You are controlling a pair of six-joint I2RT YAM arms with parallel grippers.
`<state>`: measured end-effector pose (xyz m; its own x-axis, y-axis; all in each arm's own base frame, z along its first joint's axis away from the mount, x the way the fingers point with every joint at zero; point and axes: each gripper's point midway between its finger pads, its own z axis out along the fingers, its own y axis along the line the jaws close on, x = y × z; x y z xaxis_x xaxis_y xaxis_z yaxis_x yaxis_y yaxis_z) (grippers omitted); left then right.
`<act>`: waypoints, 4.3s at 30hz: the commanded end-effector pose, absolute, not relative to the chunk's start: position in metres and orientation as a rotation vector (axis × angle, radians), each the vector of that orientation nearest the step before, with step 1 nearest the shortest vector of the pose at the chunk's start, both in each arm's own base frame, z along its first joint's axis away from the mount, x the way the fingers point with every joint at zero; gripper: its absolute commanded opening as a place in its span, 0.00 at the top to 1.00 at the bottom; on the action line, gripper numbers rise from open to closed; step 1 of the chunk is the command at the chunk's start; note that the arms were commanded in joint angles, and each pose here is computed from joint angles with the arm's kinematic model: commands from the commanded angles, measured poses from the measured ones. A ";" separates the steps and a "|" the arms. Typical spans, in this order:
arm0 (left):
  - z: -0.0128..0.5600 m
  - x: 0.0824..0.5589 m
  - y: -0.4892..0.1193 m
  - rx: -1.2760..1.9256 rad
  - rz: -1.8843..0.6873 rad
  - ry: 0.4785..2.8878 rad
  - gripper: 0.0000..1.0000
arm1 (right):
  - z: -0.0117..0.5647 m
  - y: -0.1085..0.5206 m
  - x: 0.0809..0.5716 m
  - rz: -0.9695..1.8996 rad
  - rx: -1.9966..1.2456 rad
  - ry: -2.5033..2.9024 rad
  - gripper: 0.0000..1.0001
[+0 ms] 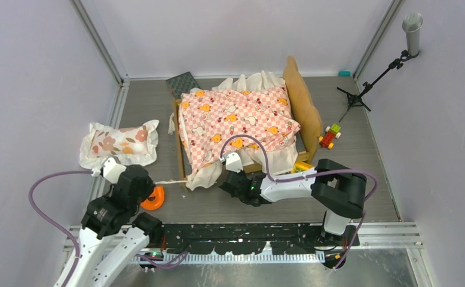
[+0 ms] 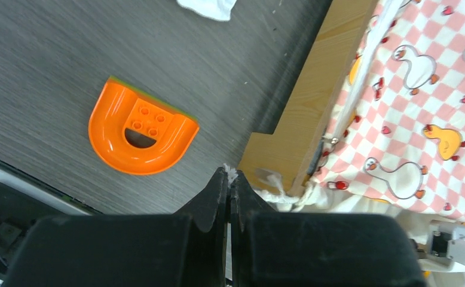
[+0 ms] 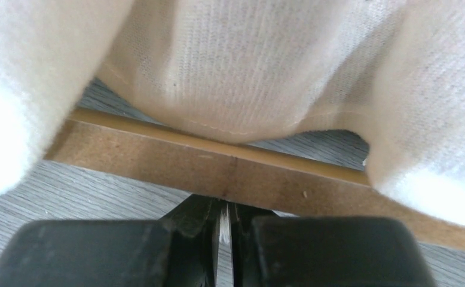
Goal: Set up the pet bed
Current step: Tie the ropes to the bed frame, then adjust the mattress on the bed frame.
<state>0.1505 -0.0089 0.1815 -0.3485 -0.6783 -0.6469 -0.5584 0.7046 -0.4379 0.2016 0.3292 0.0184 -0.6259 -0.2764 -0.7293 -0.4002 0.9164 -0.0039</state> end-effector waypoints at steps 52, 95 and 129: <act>0.043 0.095 -0.086 -0.991 -0.579 2.477 1.00 | 0.173 0.367 0.150 0.575 -1.101 1.594 0.51; 0.135 0.162 -0.072 -0.736 -0.421 2.262 0.32 | 0.140 0.447 0.194 0.361 -1.815 1.252 0.68; 0.097 0.176 -0.095 -0.681 -0.451 2.362 0.40 | 0.188 0.416 0.225 0.269 -1.403 1.363 0.99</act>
<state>0.1719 -0.0935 0.0999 -0.6758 -0.5644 -0.4740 -0.3588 0.8137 -0.4573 0.2108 0.4133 0.1421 0.3293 -0.6483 -0.6865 -0.8530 0.1075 -0.5108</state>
